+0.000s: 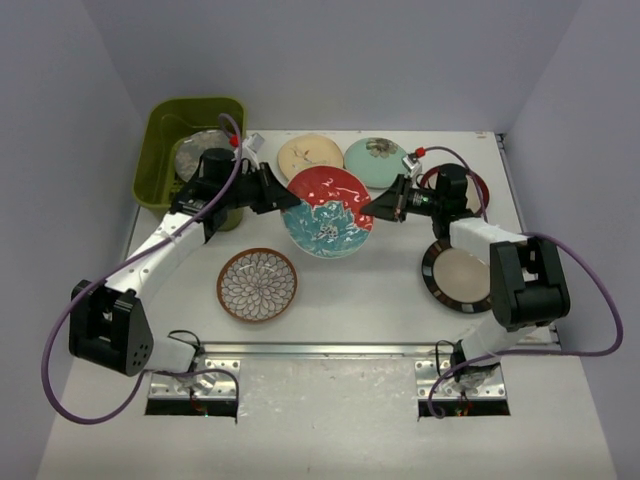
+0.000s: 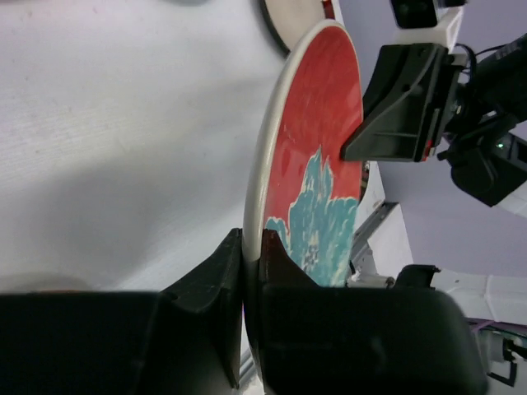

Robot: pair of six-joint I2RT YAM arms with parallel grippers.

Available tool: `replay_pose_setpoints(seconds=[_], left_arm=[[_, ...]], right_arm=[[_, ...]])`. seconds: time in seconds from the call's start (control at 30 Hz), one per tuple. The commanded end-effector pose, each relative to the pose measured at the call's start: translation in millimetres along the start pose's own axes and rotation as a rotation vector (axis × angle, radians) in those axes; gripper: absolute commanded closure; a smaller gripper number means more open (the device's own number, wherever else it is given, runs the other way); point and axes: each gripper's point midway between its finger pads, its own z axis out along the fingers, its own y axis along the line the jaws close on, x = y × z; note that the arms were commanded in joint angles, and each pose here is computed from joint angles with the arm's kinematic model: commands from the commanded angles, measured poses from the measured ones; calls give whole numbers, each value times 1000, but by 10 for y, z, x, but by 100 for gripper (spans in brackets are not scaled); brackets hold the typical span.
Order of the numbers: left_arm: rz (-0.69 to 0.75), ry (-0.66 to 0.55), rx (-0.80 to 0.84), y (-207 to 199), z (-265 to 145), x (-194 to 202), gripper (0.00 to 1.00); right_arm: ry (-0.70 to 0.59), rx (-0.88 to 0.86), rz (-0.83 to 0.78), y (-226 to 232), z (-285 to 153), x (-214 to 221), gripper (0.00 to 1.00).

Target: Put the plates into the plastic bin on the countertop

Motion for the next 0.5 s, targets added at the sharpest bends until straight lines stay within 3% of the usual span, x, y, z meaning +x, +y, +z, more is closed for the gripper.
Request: replay_pose_setpoints(seconds=[0.0, 0.07, 0.1, 0.17, 0.2, 0.37, 0.4, 0.47], left_arm=[[59, -20, 160, -393, 14, -89, 100], [44, -100, 134, -440, -61, -264, 100], [39, -149, 134, -493, -116, -393, 100], [28, -257, 149, -631, -284, -717, 100], [7, -294, 149, -667, -365, -853, 100], [-163, -511, -8, -271, -823, -1544, 100], [-240, -615, -85, 19, -1034, -1784, 100], [-322, -739, -147, 395, -1345, -2034, 100]], right_arm=[[77, -220, -148, 714, -34, -1, 96], [58, -211, -146, 695, -53, -33, 76], [40, -200, -136, 660, -70, -55, 60], [-1, -173, -109, 566, -126, -118, 18], [-14, -162, -94, 521, -156, -143, 4], [-123, -66, 81, 85, -411, -172, 1], [-190, -27, 129, -74, -573, -226, 1], [-201, -6, 160, -163, -623, -151, 1]])
